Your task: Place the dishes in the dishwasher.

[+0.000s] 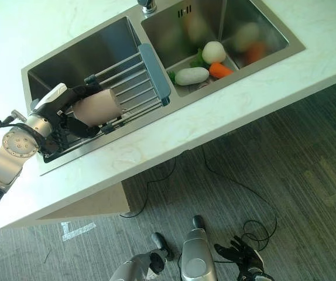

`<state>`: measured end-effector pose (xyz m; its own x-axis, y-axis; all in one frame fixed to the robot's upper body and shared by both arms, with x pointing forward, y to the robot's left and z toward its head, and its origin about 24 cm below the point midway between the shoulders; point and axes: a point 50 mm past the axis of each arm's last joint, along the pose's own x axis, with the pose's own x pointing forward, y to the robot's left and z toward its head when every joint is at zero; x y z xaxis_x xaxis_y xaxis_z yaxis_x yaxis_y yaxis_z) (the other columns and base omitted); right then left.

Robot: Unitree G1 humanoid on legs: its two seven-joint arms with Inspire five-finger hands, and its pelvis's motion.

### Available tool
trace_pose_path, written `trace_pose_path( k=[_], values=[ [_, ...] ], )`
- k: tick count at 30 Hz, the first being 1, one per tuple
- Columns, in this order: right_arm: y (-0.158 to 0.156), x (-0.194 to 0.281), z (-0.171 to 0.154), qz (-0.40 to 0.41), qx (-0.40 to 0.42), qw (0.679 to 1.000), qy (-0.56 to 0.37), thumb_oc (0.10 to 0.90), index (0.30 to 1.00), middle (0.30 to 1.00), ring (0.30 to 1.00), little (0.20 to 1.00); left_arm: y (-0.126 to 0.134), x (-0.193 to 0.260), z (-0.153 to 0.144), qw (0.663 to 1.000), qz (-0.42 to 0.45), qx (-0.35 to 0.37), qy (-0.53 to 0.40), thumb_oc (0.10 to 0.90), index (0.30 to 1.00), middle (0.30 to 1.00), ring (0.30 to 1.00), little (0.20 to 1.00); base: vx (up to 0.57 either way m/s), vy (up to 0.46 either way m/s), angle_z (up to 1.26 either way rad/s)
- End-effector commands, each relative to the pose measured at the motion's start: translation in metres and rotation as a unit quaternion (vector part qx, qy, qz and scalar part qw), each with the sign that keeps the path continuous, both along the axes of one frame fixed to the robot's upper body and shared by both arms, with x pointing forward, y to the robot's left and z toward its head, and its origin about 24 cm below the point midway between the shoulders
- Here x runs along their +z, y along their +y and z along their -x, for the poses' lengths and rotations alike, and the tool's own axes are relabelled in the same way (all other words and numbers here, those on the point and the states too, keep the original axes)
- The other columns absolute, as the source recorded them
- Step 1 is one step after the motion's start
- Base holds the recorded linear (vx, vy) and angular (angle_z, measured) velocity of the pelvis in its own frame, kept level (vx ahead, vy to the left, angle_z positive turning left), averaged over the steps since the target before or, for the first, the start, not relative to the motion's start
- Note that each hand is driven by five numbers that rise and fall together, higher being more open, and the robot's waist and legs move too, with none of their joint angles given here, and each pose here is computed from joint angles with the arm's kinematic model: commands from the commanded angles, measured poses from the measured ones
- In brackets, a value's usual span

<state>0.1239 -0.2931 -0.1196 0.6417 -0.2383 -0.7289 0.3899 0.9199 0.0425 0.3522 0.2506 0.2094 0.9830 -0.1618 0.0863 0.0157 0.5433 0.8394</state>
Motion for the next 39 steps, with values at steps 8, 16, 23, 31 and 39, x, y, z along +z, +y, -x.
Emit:
trace_pose_path(
  k=[8,16,23,31,39],
  values=[
    [-0.02,0.009,0.011,0.017,-0.021,1.0,-0.013,0.8,0.9,0.9,0.9,0.9,0.012,0.04,-0.005,0.997,-0.036,0.043,-0.061,0.8,0.9,0.9,0.9,0.9,0.0,0.0,0.0],
    [-0.022,0.012,0.006,0.02,-0.016,0.999,-0.02,0.8,0.9,0.9,0.9,0.9,0.012,0.039,-0.01,0.996,-0.064,0.05,-0.042,0.8,0.9,0.9,0.9,0.9,0.0,0.0,0.0],
    [-0.021,0.014,0.003,0.021,-0.012,0.999,-0.022,0.8,0.9,0.9,0.9,0.9,0.011,0.041,-0.011,0.995,-0.074,0.048,-0.041,0.406,0.309,0.309,0.309,0.309,-0.01,-0.001,0.0],
    [-0.021,0.012,0.004,0.02,-0.016,0.999,-0.019,0.8,0.9,0.9,0.9,0.9,-0.002,0.051,-0.009,0.993,-0.081,0.004,-0.083,0.4,0.3,0.3,0.3,0.3,0.0,0.0,0.0],
    [-0.013,0.0,0.022,0.012,-0.03,0.999,0.007,0.8,0.9,0.9,0.9,0.9,0.006,0.065,0.006,0.978,-0.024,0.047,-0.203,0.4,0.3,0.3,0.3,0.3,-0.01,-0.007,0.01]
  ],
)
